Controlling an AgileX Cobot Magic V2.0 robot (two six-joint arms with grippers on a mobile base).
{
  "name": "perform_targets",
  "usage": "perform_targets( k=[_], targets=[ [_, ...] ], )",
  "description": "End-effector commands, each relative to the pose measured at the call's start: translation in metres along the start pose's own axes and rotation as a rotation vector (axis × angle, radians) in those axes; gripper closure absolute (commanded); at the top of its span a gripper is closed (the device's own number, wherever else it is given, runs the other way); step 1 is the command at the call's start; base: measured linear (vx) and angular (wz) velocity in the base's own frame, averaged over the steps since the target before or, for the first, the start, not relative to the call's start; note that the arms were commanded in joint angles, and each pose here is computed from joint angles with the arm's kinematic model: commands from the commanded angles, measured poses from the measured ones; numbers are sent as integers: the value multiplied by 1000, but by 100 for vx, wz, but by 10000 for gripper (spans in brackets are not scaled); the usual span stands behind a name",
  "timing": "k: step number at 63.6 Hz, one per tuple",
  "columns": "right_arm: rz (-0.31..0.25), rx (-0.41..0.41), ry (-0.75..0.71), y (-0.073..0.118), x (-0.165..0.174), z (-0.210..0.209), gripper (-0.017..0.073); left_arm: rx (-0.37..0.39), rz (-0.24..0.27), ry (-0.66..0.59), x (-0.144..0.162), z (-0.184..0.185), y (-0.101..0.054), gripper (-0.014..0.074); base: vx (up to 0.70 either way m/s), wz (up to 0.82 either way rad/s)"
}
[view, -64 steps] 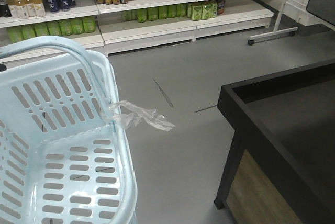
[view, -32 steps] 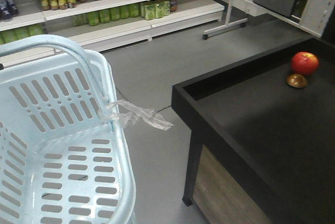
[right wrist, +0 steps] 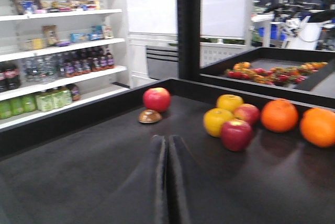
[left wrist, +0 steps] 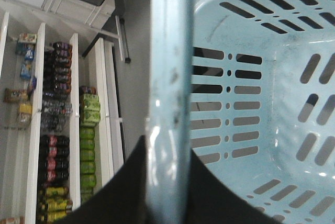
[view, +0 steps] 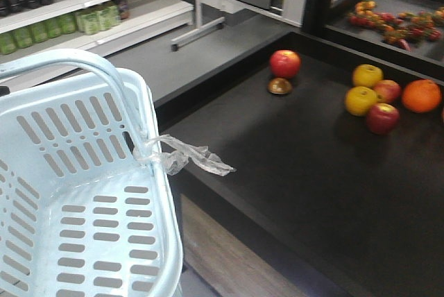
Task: Pick three apples into basket with both arms
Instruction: 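Turn the base toward the table with the red apples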
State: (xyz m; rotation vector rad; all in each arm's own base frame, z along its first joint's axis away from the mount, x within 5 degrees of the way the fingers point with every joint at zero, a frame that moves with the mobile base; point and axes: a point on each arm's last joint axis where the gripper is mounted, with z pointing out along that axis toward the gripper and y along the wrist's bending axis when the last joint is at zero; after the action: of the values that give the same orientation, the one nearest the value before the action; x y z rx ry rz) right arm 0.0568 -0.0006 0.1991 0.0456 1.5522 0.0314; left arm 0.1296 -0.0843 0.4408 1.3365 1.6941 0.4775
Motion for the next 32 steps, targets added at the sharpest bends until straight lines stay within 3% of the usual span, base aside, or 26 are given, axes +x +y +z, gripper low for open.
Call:
perform_targets(
  k=[1, 32],
  targets=[
    [-10, -4, -58, 0, -3, 1, 568, -83, -16, -78, -5, -10, 13, 600, -1, -47],
    [-10, -4, -58, 0, -3, 1, 568, -83, -16, -78, -5, -10, 13, 600, 0, -41]
  ],
)
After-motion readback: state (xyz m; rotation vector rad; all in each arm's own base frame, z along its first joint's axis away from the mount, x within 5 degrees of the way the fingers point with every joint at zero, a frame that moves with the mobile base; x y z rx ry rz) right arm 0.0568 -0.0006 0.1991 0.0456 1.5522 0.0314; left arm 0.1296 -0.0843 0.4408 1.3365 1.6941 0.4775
